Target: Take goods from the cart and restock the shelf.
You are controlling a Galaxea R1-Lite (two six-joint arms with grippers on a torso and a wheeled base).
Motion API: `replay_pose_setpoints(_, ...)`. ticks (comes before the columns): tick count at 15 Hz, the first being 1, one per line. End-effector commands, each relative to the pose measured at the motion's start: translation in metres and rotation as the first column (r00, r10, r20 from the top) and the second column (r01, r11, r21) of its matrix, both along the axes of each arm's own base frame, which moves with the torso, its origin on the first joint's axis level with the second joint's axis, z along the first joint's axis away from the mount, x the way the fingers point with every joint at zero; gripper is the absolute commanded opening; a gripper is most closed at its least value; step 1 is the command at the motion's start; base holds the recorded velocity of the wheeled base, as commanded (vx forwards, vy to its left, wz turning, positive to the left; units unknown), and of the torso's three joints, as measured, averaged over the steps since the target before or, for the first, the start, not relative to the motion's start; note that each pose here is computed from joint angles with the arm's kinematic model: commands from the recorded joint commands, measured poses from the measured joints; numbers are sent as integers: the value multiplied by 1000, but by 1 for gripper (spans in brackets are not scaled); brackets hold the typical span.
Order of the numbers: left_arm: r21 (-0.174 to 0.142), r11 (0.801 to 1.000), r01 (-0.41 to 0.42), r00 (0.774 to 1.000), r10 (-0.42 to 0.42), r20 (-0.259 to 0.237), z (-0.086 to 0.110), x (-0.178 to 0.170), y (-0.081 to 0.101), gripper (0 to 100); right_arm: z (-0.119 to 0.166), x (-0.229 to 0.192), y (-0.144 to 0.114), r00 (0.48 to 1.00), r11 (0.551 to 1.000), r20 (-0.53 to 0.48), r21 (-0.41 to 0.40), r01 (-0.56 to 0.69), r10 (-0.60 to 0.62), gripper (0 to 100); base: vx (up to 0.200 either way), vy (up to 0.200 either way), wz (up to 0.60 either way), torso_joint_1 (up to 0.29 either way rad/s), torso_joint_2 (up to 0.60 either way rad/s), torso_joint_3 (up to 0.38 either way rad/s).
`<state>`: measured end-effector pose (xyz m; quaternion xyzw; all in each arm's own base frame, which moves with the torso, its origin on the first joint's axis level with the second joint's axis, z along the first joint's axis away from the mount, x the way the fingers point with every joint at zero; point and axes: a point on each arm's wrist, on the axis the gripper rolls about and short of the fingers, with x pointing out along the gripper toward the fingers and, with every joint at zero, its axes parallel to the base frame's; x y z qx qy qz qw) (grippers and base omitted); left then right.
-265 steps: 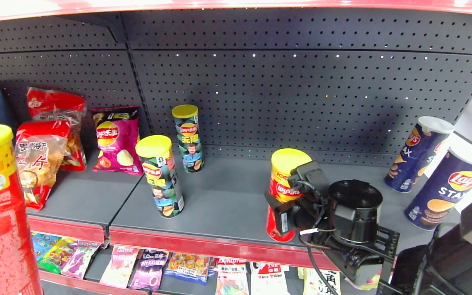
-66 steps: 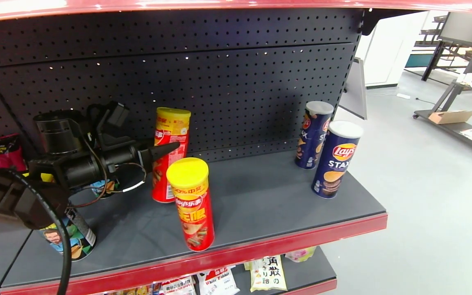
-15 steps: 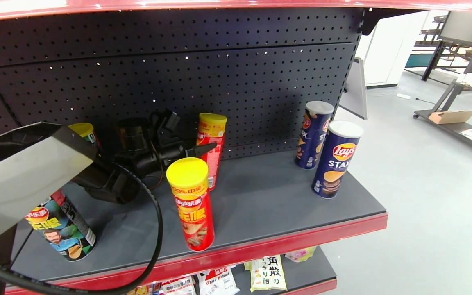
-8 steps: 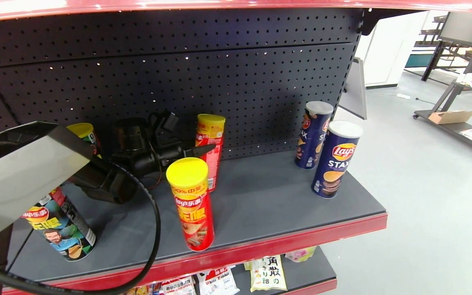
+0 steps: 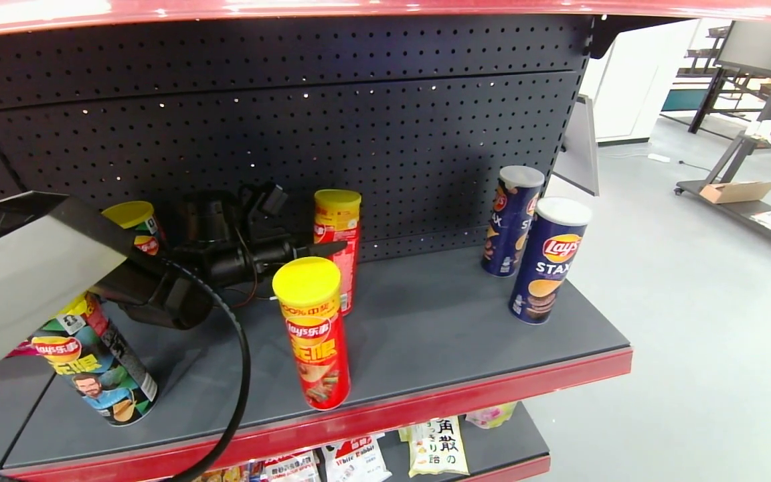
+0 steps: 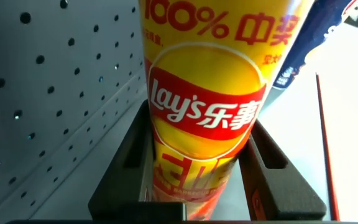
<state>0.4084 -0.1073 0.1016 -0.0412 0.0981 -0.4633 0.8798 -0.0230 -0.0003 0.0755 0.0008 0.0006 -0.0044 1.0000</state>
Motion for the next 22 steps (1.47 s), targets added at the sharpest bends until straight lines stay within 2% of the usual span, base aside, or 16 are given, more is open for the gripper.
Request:
replay_pose_setpoints(1,11,1000,4,1000,-4,5,4,-1,3,0,0,0,0,1000,1000,-2,0,0,0,100,0,0,0,0,0,0)
replay_pose_setpoints(5,37,999,40,999,-39,-11,8,-6,7,0,0,0,0,1000,1000,-2,0,0,0,100,0,0,0,0,0,0)
replay_pose_setpoints(11,46,997,63,998,-63,-13,9,-7,11,0,0,0,0,1000,1000,-2,0,0,0,100,0,0,0,0,0,0)
replay_pose_setpoints(15,84,990,114,993,-115,4,3,-10,17,0,0,0,0,1000,1000,-2,0,0,0,100,0,0,0,0,0,0)
replay_pose_setpoints(22,96,990,107,994,-109,10,3,-10,22,0,0,0,0,1000,1000,-2,0,0,0,100,0,0,0,0,0,0)
